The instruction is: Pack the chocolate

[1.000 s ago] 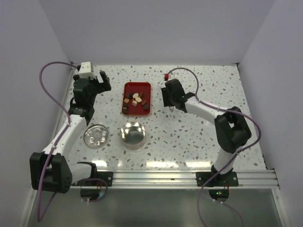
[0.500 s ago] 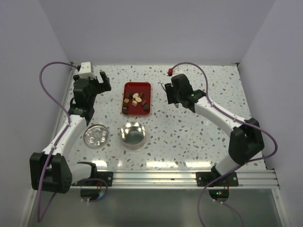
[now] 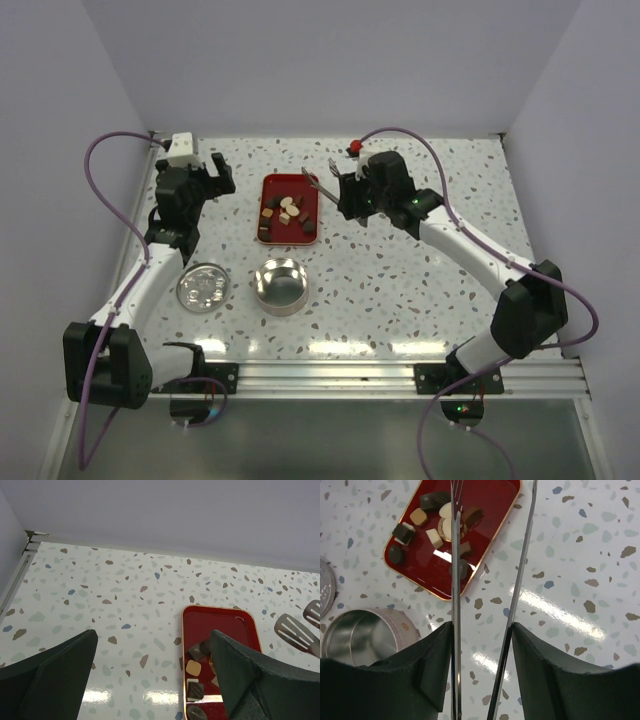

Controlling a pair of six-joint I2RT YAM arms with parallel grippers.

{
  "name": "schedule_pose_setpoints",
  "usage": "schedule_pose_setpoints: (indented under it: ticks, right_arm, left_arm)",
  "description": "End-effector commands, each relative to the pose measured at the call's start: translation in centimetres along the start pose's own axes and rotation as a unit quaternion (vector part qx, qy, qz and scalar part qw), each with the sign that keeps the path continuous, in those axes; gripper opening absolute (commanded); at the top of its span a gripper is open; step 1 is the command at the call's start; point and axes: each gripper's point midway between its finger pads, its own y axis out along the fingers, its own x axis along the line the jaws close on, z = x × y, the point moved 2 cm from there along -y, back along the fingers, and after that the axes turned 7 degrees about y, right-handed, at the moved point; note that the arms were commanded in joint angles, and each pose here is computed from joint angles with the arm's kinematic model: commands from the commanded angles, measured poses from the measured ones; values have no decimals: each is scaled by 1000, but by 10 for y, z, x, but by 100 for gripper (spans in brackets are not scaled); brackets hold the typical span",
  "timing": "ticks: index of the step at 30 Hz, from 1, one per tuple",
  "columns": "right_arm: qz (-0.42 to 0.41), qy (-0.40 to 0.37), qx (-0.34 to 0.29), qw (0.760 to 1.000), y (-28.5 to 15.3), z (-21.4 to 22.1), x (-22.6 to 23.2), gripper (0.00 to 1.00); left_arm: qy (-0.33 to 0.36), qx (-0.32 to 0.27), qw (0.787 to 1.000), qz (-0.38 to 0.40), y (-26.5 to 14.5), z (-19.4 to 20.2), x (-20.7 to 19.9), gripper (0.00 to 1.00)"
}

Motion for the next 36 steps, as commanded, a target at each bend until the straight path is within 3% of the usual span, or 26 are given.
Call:
schedule_pose_setpoints:
  ticks: [1, 17, 36]
  right_arm:
    - [-73, 2, -34, 997, -8, -21, 30, 53]
    - [-79, 21, 28, 996, 34, 22, 34, 49]
    - [-46, 39, 44, 997, 66, 36, 23, 46]
  left_arm:
    - [-5, -35, 999, 6, -3, -19, -3, 100]
    - [-9, -29, 999, 10, 0, -16, -5, 100]
    - [-7, -26, 1000, 6, 1, -13, -3, 100]
